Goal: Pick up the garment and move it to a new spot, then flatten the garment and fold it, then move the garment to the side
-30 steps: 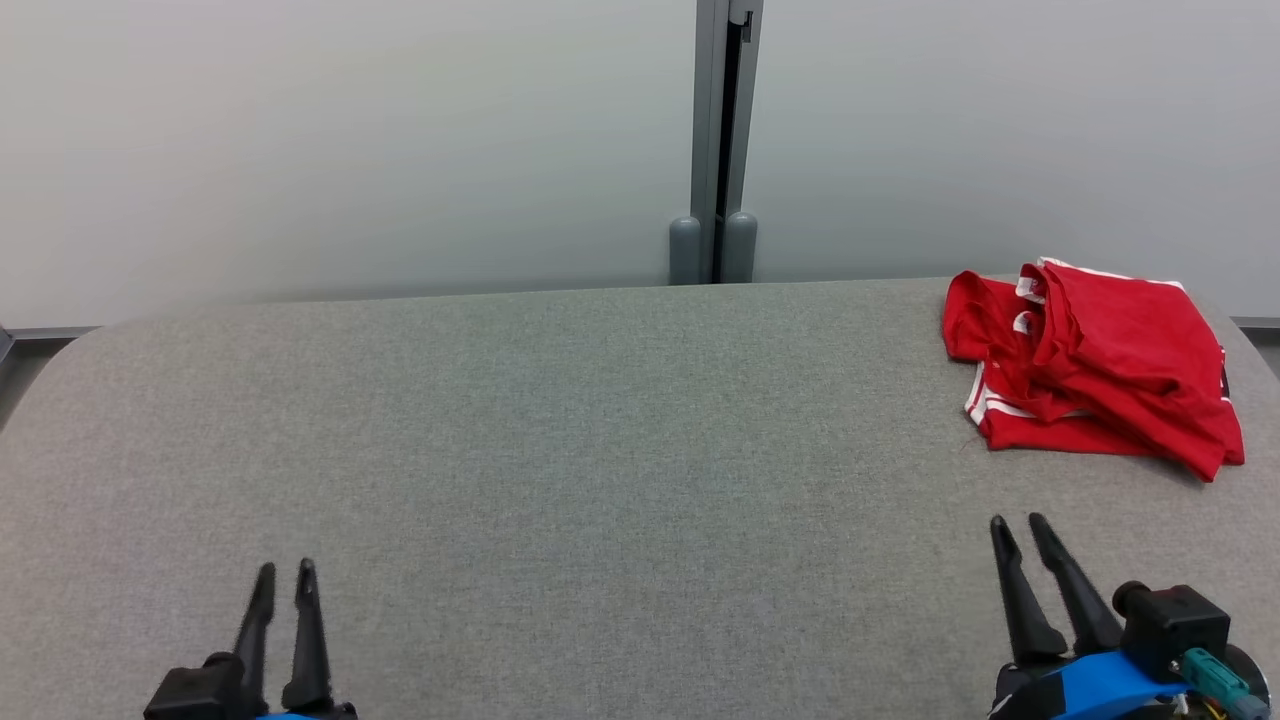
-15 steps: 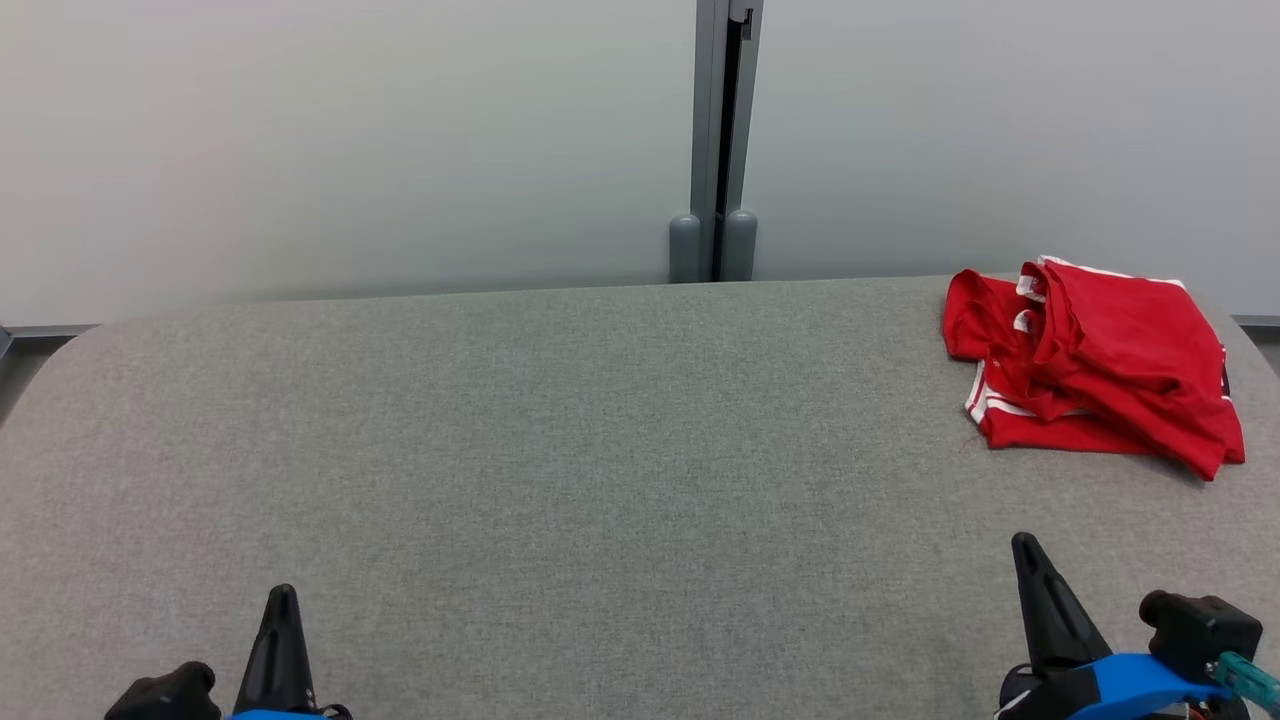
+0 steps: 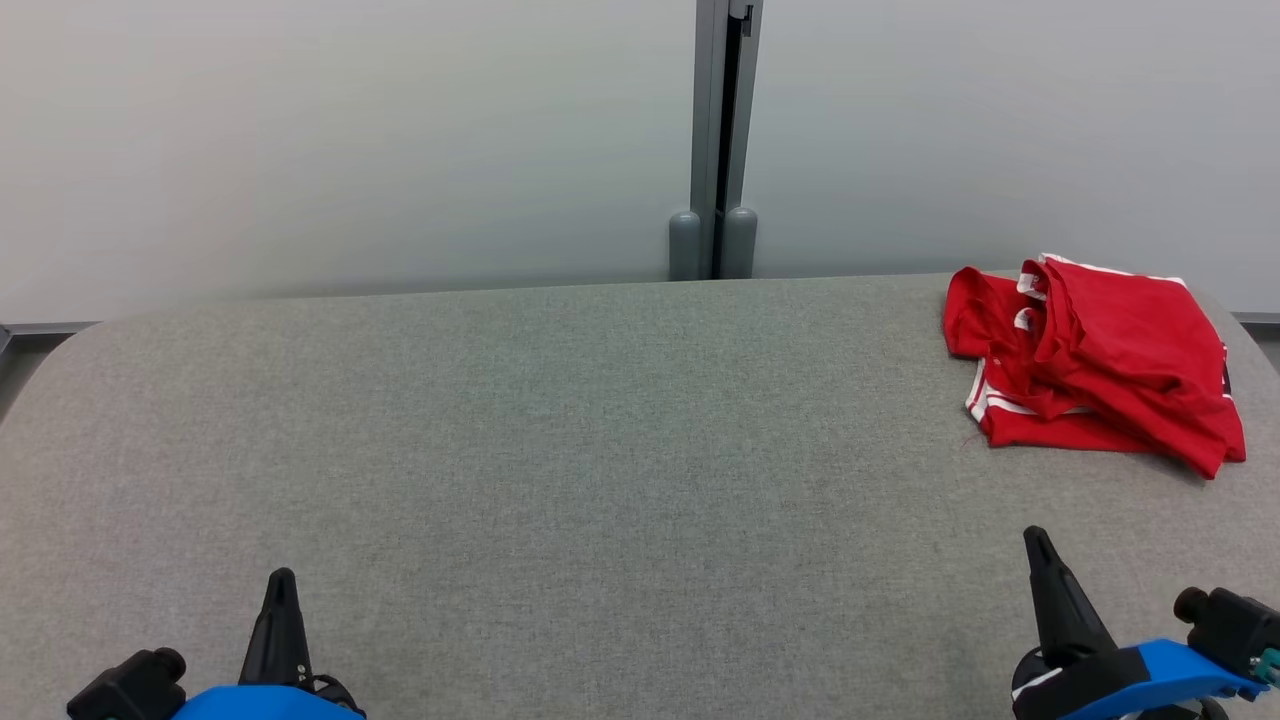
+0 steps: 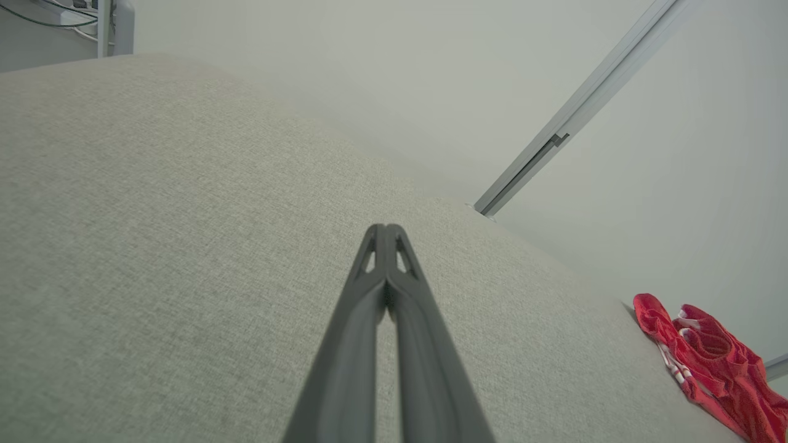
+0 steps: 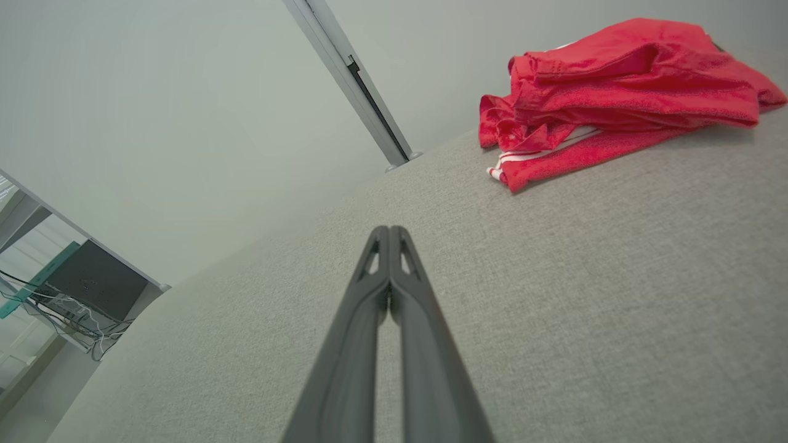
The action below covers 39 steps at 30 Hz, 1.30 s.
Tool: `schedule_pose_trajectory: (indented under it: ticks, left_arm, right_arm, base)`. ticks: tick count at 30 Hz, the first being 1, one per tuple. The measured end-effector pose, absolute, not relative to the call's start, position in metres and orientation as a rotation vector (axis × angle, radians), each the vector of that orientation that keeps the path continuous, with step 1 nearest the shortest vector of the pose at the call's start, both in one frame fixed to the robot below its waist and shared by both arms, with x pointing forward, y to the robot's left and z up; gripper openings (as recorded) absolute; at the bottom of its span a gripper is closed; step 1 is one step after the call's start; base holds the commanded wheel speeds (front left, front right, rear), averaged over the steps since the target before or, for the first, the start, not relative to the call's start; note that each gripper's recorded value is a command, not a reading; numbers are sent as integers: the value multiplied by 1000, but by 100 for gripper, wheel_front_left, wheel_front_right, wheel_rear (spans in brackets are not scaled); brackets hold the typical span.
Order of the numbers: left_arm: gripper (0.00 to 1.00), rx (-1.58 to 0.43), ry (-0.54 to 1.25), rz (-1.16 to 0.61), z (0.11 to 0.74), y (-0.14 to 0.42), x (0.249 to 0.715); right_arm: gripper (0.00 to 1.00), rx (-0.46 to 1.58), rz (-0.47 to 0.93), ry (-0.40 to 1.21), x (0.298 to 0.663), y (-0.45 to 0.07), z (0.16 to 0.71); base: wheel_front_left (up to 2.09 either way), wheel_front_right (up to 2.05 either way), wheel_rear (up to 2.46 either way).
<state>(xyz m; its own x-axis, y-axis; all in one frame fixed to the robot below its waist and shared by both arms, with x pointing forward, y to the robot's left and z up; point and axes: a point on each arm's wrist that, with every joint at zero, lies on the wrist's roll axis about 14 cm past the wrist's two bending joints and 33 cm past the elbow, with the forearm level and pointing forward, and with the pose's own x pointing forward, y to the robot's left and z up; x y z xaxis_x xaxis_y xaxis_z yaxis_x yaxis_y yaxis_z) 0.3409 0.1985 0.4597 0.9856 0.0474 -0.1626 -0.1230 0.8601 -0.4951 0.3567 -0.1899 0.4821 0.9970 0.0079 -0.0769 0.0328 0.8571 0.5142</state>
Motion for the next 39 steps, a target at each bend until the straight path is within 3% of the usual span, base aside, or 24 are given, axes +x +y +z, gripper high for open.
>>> schedule_pose_trajectory:
  ticks: [39]
  left_arm:
    - [0,-1060,112,91,475,199,364]
  right_arm:
    - [0,1067,-40,52,372,-196,491]
  base:
    - [0,0,0]
